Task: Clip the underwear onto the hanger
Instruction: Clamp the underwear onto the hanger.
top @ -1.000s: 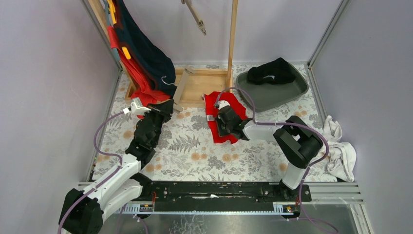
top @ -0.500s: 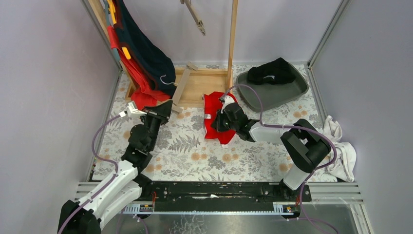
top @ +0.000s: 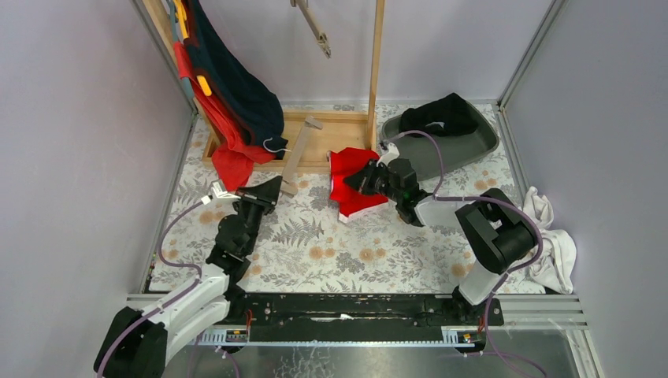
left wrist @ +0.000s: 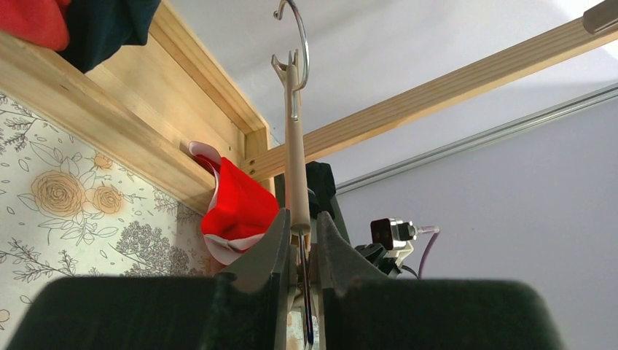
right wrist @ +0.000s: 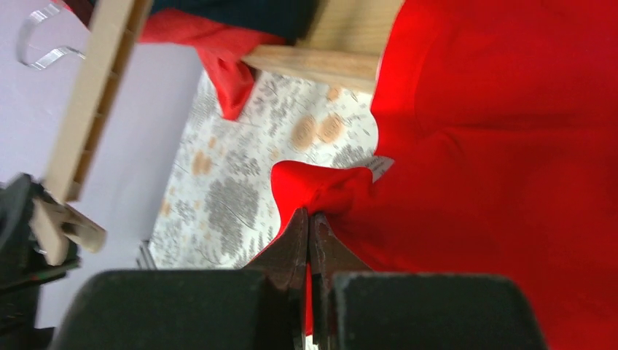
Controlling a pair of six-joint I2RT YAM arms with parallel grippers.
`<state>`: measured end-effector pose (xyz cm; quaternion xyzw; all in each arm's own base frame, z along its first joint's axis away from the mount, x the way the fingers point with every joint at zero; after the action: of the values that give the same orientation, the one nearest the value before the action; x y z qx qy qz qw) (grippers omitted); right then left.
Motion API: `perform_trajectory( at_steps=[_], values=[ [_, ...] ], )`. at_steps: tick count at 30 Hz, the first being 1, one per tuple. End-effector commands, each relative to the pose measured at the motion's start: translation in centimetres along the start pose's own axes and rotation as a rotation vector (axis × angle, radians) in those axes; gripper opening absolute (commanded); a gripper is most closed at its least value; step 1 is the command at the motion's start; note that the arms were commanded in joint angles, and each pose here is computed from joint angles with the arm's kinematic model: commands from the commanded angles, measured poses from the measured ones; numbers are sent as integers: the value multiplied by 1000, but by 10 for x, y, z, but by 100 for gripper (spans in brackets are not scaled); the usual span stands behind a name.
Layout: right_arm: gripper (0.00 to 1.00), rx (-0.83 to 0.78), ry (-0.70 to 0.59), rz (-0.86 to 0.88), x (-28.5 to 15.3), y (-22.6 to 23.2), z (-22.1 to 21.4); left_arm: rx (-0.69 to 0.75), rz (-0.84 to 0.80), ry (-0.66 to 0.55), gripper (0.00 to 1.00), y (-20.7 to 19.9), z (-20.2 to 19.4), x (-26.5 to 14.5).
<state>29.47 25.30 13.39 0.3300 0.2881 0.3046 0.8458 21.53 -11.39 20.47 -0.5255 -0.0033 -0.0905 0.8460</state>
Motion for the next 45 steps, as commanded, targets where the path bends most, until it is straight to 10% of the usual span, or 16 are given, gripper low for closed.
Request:
perform_trajectory(
  at_steps=[1,45],
  values=[
    [0,59,-69,213,2,25,18,-128,-153,-115,0,-21,14,-1],
    [0,140,67,437,-7,79,39,-250,-213,-97,0,-24,-10,40]
  ],
)
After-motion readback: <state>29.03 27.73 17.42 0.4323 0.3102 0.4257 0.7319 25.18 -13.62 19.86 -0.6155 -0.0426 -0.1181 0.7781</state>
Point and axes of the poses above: each gripper's point midway between its finger pads, its own x axis out along the fingers, its own y axis along the line the jaws close on, z = x × y, the point moved 8 cm from there along -x, back along the fingers, and after that the axes turned 2 degrees about x, right-handed, at the moved point
